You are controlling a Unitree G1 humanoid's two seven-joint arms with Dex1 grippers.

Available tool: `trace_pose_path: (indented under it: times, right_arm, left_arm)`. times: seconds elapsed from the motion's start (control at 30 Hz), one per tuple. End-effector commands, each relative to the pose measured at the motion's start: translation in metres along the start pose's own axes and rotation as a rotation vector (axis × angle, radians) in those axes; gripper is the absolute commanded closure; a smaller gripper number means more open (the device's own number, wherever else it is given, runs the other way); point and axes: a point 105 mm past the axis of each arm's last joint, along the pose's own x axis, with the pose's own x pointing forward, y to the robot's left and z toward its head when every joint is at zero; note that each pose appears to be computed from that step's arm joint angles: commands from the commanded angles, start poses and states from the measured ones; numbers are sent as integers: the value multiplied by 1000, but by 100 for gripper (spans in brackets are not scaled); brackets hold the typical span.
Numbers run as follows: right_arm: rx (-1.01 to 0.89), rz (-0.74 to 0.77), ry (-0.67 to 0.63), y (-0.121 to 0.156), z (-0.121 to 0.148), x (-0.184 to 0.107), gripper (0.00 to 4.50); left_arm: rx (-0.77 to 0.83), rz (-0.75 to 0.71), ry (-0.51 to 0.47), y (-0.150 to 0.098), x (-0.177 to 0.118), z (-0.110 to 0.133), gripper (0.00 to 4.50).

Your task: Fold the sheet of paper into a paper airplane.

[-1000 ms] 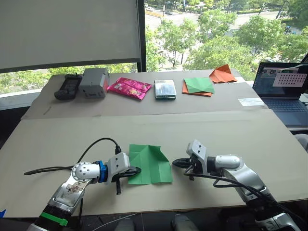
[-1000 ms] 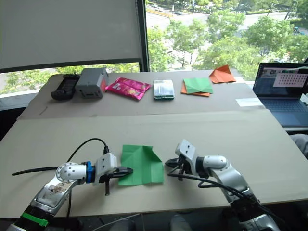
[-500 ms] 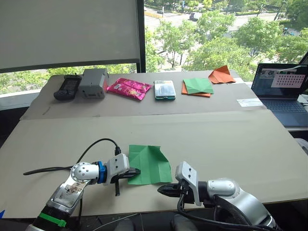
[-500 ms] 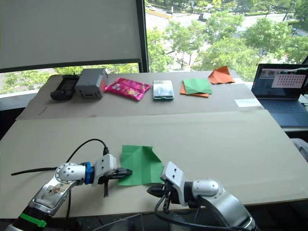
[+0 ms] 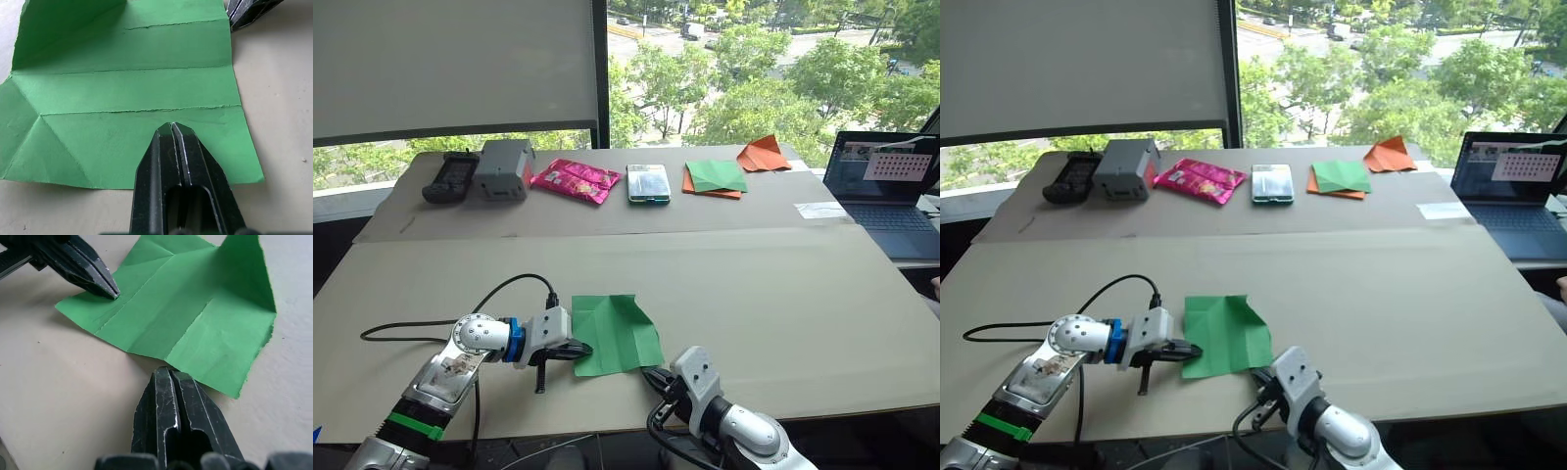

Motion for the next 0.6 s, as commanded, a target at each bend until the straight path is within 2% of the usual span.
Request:
trace_pose_path:
  times: [0.03, 0.17, 0.3, 0.6]
  right_arm:
    - [67, -177, -73, -21, -1, -3, 446]
    - [127, -190, -164, -19, 6, 2, 446]
    - [127, -139, -218, -18, 14, 12, 446]
    - [93, 130, -284, -3, 43, 37, 446]
  left_arm:
    - [0, -17, 20, 0, -1, -3, 450]
    - [5, -15, 21, 3, -1, -2, 450]
    - [13, -9, 18, 7, 0, -1, 450]
    - [17, 6, 14, 9, 1, 0, 450]
